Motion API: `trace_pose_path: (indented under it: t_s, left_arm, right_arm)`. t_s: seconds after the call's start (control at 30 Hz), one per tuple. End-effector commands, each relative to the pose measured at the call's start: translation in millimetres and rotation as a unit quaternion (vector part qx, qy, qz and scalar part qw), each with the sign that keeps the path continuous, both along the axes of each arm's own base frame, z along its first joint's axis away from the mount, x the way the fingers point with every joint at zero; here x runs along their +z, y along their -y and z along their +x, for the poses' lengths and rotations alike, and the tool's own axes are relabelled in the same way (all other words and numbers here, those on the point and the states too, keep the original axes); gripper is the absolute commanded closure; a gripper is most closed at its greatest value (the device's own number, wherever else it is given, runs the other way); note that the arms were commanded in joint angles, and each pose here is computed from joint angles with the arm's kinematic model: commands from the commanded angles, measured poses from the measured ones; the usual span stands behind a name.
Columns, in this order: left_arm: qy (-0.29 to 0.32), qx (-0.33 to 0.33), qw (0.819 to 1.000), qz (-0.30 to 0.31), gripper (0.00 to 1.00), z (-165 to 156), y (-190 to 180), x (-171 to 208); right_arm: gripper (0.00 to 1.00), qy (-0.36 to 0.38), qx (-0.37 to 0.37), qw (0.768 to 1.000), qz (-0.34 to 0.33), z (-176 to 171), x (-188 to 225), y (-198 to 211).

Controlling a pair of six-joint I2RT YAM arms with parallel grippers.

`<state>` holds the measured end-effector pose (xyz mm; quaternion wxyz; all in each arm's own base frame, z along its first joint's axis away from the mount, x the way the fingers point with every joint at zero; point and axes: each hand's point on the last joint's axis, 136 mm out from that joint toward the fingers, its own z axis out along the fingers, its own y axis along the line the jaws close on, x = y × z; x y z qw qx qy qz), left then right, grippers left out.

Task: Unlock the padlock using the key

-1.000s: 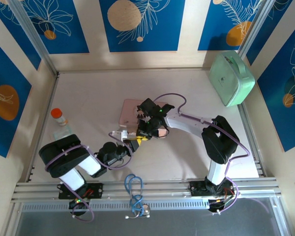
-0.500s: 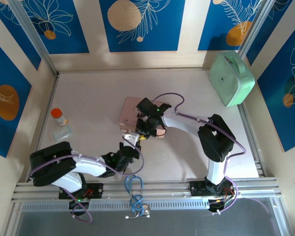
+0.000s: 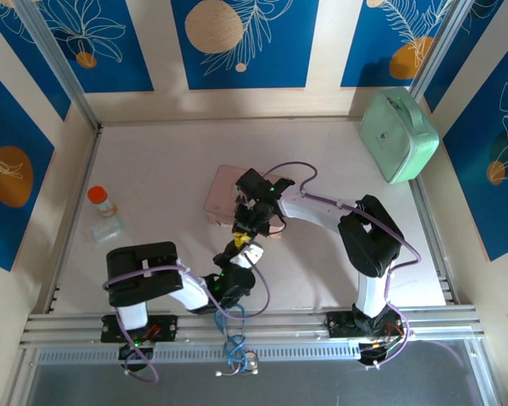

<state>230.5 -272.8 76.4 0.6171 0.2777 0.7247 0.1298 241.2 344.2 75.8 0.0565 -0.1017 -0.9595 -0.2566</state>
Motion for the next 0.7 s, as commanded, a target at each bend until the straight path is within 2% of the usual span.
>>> trace_pose_path:
  t_s: [0.0, 0.17, 0.43, 0.47, 0.57, 0.67]
  left_arm:
    - [-0.019, -0.066, 0.997, -0.037, 1.00, -13.3, 27.6, 19.1]
    - [-0.075, -0.065, 0.994, -0.050, 1.00, -27.6, 3.1, 5.7]
    - [-0.106, -0.064, 0.990, -0.070, 0.99, -31.9, 0.6, 5.0]
    - [-0.112, -0.048, 0.990, -0.074, 0.78, -31.5, -2.6, 9.3]
    - [-0.131, 0.012, 0.985, -0.113, 0.01, -32.2, -24.7, 28.2]
    - [-0.155, 0.032, 0.972, -0.172, 0.00, -39.0, -45.9, 53.2]
  right_arm:
    - [1.00, -0.200, 0.036, 0.978, 0.036, -88.1, -9.0, -20.6]
    - [1.00, -0.227, 0.049, 0.972, 0.032, -110.5, -29.0, -29.9]
    - [1.00, -0.170, 0.031, 0.985, 0.014, -85.6, -13.1, -17.8]
    - [1.00, -0.168, 0.028, 0.985, 0.012, -84.0, -13.6, -15.5]
    - [1.00, -0.160, 0.026, 0.987, -0.003, -81.7, -20.9, -6.7]
    - [1.00, -0.136, 0.034, 0.990, -0.023, -80.2, -30.2, 0.4]
